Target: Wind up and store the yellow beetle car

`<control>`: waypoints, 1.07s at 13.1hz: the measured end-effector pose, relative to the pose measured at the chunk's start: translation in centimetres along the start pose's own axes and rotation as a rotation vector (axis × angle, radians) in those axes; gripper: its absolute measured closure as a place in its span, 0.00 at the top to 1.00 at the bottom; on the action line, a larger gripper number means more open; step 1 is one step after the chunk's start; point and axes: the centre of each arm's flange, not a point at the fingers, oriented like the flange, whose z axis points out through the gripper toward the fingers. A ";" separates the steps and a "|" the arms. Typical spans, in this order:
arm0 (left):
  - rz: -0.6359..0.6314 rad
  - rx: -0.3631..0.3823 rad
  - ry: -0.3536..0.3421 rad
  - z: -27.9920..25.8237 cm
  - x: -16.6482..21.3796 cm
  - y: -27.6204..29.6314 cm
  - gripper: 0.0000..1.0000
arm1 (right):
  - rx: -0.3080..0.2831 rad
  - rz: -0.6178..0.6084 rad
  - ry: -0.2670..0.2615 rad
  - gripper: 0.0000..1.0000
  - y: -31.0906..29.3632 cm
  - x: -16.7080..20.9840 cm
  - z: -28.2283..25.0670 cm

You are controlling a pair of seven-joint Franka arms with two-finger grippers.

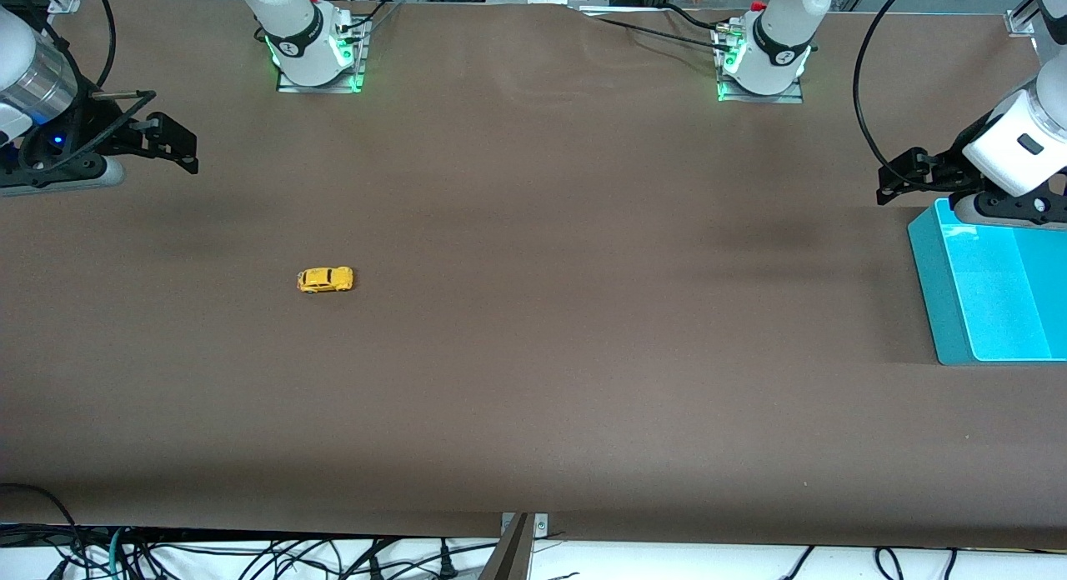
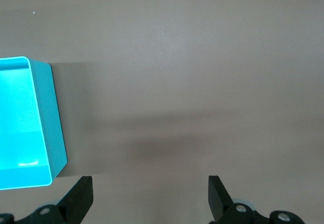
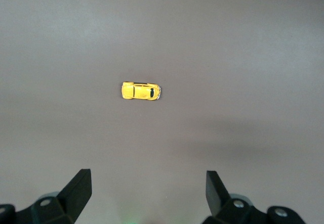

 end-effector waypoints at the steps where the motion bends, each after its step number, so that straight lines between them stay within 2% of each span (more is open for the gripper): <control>1: 0.002 0.000 -0.001 0.0 0.0 0.1 1.00 | 0.000 0.000 0.000 1.00 0.0 0.0 0.0; 14: 0.013 0.000 -0.028 1.4 0.7 0.7 1.00 | 0.000 0.000 0.000 1.00 0.0 0.0 0.0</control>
